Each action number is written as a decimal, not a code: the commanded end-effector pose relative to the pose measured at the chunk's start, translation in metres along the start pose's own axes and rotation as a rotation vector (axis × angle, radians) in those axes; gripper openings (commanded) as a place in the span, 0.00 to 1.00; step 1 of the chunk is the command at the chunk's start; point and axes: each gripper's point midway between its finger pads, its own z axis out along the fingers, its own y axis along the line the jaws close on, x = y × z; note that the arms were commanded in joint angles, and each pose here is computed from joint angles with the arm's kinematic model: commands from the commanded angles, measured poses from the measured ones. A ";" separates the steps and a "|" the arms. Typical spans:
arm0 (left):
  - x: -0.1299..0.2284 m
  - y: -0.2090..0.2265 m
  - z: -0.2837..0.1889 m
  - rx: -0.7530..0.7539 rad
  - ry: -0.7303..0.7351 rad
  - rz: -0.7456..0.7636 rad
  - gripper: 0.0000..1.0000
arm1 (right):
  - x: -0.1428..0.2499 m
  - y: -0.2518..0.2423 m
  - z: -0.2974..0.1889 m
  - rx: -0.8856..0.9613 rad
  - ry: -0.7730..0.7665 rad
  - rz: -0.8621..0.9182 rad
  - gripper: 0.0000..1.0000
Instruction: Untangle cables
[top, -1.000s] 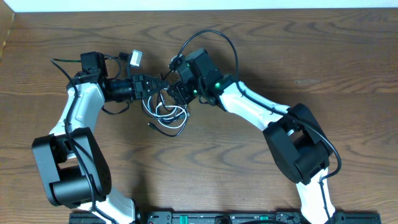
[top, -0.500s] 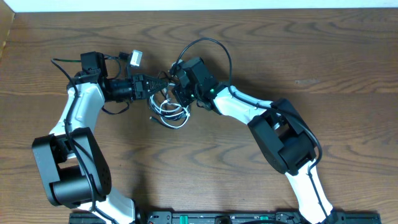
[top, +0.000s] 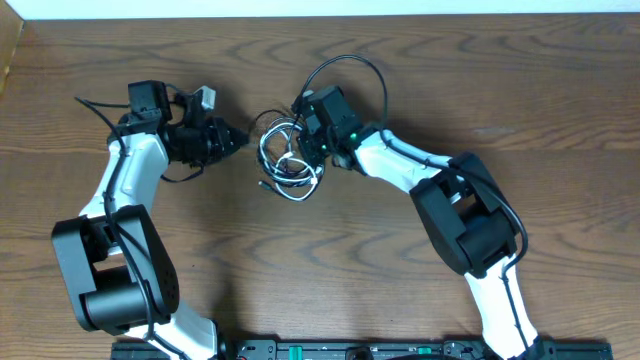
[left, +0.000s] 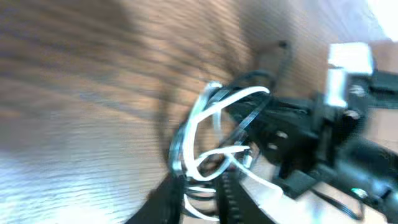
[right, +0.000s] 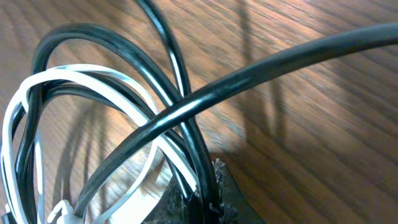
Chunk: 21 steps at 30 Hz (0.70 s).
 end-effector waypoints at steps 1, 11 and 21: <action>-0.003 0.020 -0.005 -0.131 -0.032 -0.079 0.34 | -0.015 -0.013 -0.017 0.079 -0.029 0.009 0.01; 0.003 0.030 -0.003 -0.224 -0.022 -0.134 0.47 | -0.033 -0.009 -0.032 0.080 -0.076 0.037 0.01; 0.012 0.012 0.028 -0.258 0.019 -0.023 0.48 | -0.045 0.013 -0.047 -0.045 -0.095 0.147 0.01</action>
